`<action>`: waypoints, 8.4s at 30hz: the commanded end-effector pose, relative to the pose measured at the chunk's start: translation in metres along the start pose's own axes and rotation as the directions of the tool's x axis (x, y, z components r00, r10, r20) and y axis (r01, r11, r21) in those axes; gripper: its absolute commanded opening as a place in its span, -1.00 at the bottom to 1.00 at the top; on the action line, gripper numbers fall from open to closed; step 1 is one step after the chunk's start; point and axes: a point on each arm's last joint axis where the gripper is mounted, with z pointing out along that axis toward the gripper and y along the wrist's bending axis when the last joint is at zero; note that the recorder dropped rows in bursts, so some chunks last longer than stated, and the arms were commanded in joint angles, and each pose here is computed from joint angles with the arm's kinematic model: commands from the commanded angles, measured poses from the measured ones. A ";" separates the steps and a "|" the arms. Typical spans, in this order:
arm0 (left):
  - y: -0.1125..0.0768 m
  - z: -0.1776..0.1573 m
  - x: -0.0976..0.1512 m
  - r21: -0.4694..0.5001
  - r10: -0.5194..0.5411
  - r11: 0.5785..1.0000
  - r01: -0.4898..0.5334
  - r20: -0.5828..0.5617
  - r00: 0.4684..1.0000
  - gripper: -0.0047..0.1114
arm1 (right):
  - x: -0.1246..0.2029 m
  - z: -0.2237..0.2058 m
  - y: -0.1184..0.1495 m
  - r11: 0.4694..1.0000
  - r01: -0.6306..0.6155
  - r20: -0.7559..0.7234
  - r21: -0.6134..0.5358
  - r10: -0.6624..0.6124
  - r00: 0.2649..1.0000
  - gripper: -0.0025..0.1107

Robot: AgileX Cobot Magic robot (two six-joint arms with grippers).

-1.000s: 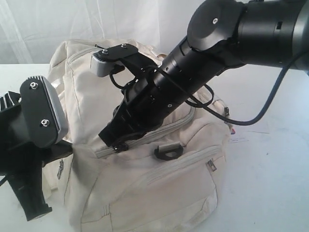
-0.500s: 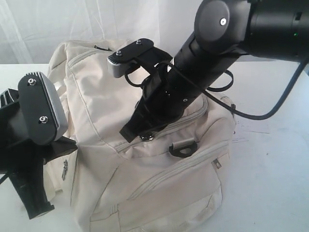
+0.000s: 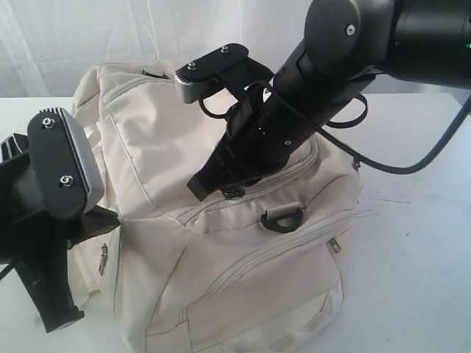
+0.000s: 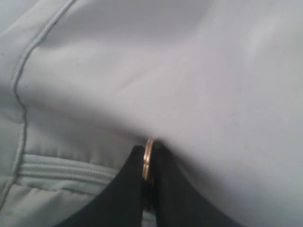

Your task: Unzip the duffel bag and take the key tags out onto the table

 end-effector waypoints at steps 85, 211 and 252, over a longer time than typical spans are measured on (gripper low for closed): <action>0.001 -0.005 -0.005 -0.009 -0.013 1.000 0.013 0.044 0.999 -0.92 | -0.019 -0.009 0.078 0.949 0.137 0.136 -0.285 -0.101 0.986 -0.64; 0.004 -0.022 -0.007 -0.043 -0.017 0.999 0.022 0.104 0.994 -0.92 | -0.013 -0.007 0.013 0.749 -0.600 0.012 0.280 0.622 0.783 -0.96; 0.005 -0.037 -0.005 -0.065 -0.021 0.997 0.029 0.132 0.991 -0.92 | -0.008 -0.037 -0.075 0.686 -0.507 0.212 0.522 0.472 0.856 -0.96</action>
